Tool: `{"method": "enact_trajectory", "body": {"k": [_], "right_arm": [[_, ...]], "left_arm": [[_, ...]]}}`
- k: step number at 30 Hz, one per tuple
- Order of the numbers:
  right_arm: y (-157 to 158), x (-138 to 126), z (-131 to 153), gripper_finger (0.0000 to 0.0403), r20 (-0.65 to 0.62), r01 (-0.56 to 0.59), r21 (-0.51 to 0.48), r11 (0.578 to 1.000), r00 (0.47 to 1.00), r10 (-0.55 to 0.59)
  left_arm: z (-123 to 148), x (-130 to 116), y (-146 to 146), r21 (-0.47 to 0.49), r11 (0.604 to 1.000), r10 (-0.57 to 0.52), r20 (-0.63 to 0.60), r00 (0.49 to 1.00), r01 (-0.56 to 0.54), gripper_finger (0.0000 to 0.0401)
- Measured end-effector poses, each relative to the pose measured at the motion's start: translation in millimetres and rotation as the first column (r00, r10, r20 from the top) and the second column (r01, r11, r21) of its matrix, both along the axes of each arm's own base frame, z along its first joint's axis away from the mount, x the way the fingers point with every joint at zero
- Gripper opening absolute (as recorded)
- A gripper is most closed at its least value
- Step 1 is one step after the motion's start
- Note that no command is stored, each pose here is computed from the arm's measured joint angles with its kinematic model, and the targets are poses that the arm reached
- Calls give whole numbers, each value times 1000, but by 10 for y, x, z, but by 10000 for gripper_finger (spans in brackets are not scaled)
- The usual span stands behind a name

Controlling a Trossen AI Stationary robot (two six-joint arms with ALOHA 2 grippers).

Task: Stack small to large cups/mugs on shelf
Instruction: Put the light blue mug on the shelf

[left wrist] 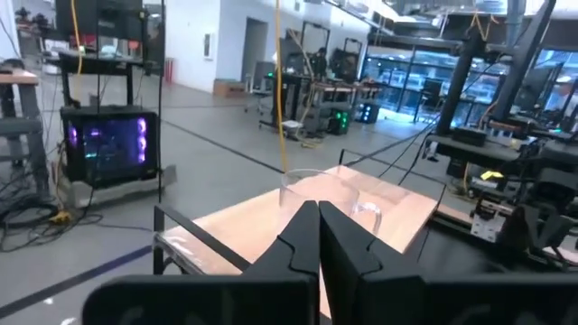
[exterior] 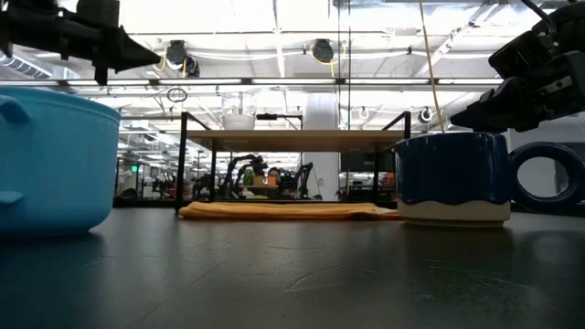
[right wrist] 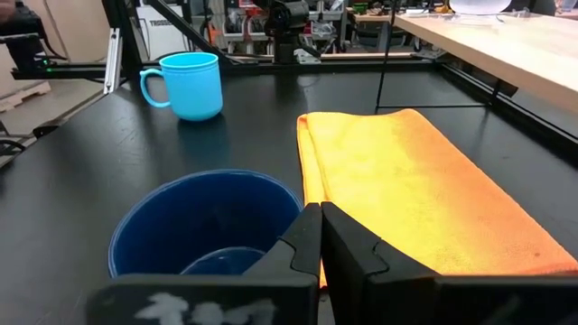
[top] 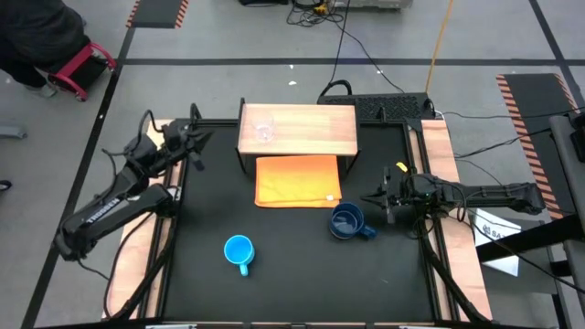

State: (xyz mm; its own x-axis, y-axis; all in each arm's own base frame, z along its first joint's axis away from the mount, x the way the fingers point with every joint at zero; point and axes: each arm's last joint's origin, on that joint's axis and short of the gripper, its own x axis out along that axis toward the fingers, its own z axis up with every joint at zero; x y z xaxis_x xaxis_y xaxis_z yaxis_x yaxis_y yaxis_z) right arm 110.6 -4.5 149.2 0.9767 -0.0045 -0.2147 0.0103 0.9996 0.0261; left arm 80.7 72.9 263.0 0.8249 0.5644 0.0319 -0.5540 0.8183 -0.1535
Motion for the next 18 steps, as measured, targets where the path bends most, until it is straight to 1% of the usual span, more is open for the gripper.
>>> {"method": "enact_trajectory", "body": {"k": [3, 7, 10, 13, 18], "right_arm": [[0, 0, 0, 0, 0, 0, 3, 1000, 1000, 0], [0, 0, 0, 0, -1, 0, 1, 1000, 1000, 0], [0, 0, -1, 0, 0, -1, -2, 1000, 1000, 1], [0, 0, -1, 0, 0, -1, -4, 1000, 1000, 1], [0, 0, 1, 0, 1, -1, -5, 1000, 1000, 1]], "left_arm": [[-52, -7, -27, -19, 1000, -24, -43, 999, 23, 2], [-81, -1, -81, -26, 995, -100, -70, 992, 99, 1], [-140, 18, -106, -36, 992, -123, -89, 988, 121, 1], [-246, 36, -114, -31, 994, -103, -78, 992, 101, 1], [-513, 59, -116, -23, 996, -86, 14, 996, 86, 1]]}}
